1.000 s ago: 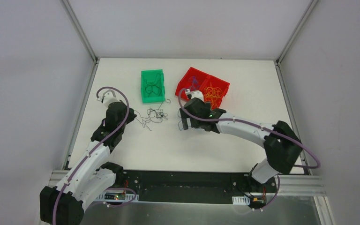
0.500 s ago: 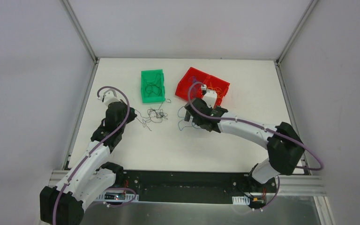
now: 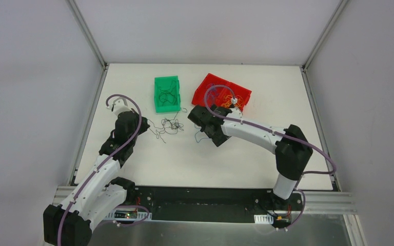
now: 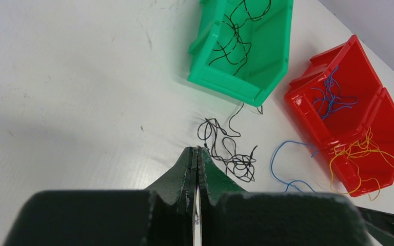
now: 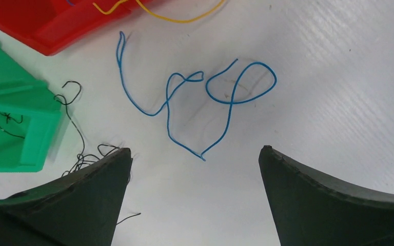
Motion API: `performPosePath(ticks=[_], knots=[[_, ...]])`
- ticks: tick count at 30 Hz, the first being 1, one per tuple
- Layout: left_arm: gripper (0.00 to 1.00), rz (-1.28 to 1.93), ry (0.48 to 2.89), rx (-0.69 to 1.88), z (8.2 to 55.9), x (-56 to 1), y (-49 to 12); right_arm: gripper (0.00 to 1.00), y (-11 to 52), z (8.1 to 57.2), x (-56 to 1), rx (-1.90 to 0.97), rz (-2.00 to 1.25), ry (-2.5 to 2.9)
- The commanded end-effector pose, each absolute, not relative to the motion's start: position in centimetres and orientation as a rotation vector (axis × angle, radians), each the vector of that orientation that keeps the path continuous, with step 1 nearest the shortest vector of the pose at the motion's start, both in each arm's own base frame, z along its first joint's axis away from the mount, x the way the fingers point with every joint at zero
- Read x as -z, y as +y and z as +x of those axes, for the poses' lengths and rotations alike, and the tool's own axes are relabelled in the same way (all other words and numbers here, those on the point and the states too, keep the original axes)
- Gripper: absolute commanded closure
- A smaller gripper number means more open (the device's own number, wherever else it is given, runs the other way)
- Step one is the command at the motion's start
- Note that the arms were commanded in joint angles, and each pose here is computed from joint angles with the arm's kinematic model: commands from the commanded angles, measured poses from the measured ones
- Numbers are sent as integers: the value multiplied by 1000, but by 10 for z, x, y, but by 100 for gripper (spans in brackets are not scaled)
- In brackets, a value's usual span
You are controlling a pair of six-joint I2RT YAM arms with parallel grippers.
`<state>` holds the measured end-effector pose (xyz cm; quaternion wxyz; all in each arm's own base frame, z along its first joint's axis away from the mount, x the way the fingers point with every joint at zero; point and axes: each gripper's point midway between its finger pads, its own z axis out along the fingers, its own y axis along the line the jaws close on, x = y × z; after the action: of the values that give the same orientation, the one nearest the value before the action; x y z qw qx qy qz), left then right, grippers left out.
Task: Untangle the cables
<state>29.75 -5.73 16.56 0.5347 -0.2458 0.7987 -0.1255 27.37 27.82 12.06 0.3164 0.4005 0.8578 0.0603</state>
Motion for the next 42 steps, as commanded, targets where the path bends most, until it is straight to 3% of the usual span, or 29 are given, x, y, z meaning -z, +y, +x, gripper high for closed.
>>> performPosePath(ticks=[1, 15, 28, 29, 31, 34, 36, 42], knots=[[100, -554, 1835, 351, 304, -193, -63, 1, 284, 271, -110, -128, 1267, 2208], [100, -557, 1829, 354, 304, -195, -63, 1, 303, 315, -48, -155, 1453, 2152], [100, -558, 1830, 343, 304, -194, -61, 6, 293, 375, -35, -97, 1487, 2104], [100, -558, 1830, 341, 304, -194, -61, 12, 293, 378, -35, -90, 1484, 2109], [100, -558, 1829, 340, 305, -194, -61, 47, 296, 384, -35, -81, 1446, 2130], [100, -559, 1823, 342, 304, -196, -60, 91, 295, 382, -30, -56, 1442, 2149], [100, -559, 1823, 342, 304, -195, -60, 100, 293, 382, -28, -55, 1431, 2145], [100, -558, 1824, 345, 304, -196, -61, 100, 289, 383, -51, -137, 1360, 2124]])
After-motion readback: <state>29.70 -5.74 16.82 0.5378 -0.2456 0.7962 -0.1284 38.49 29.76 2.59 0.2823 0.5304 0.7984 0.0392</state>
